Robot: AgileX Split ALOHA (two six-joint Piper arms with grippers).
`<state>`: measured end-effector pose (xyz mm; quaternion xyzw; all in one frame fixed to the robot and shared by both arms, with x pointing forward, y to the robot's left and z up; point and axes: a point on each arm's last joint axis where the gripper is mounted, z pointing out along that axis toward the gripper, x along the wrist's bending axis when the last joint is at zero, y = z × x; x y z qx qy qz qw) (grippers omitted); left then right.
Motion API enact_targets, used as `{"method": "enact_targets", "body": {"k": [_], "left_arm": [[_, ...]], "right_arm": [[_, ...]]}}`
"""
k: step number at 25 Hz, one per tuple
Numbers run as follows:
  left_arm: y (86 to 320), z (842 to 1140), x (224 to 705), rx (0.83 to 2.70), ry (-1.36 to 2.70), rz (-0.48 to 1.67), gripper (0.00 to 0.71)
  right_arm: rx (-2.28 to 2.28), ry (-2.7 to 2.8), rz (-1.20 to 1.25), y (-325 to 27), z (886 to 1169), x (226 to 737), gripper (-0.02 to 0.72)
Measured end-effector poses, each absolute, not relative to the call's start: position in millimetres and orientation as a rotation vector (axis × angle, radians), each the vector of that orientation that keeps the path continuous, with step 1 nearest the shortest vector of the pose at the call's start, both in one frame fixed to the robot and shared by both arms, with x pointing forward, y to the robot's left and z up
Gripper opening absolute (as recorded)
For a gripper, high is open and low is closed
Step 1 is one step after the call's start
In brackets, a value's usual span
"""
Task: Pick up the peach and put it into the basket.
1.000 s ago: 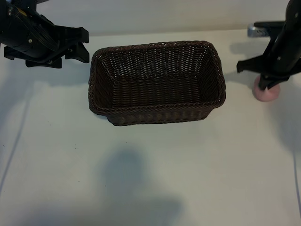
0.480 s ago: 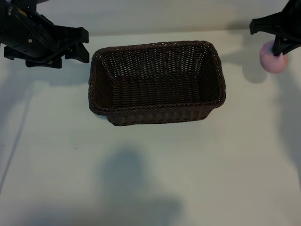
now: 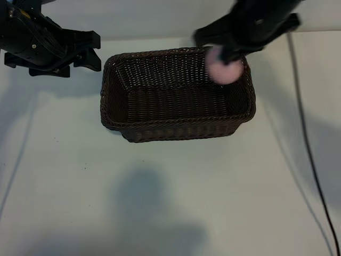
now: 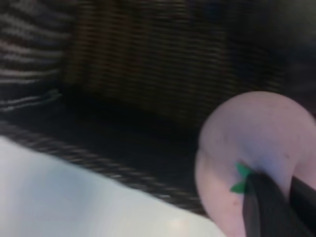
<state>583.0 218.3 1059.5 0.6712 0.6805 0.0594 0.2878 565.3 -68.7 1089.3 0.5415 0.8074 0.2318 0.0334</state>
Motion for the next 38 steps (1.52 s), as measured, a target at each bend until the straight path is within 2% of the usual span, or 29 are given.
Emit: {"method": "enact_targets", "body": {"k": [5,11,13,16,21,23,26,31,38], "left_arm": [[218.3,1059.5,583.0,1.793,1.818,0.158,0.581],[218.3,1059.4,582.8,1.794,1.818,0.157,0.581],[218.3,1059.4,582.8,1.794,1.818,0.157,0.581],[218.3,1059.4,582.8,1.794,1.818,0.157,0.581],[218.3,1059.4,582.8,1.794,1.818,0.157,0.581],[218.3,1059.4,582.8,1.794,1.818,0.157,0.581],[218.3,1059.4,582.8,1.794,1.818,0.157,0.581],[218.3,1059.4,582.8,1.794,1.818,0.157,0.581],[218.3,1059.4,582.8,1.794,1.818,0.157,0.581]], "right_arm": [[1.628,2.505,0.696,-53.7,1078.0,564.3,0.047],[1.636,2.511,0.627,-40.9,1031.9,585.3,0.059],[1.644,2.520,0.600,-38.0,1018.4,589.6,0.083],[1.650,2.528,0.575,-36.7,1010.0,591.5,0.174],[1.647,2.538,0.561,-36.4,1020.5,591.7,0.387],[1.631,2.554,0.537,-36.8,1030.1,591.6,0.446],[1.594,2.574,0.476,-39.9,1045.7,591.3,0.475],[1.576,2.523,0.456,-50.9,1065.1,599.4,0.481],[1.652,2.436,0.457,-82.1,1073.6,616.4,0.481]]}}
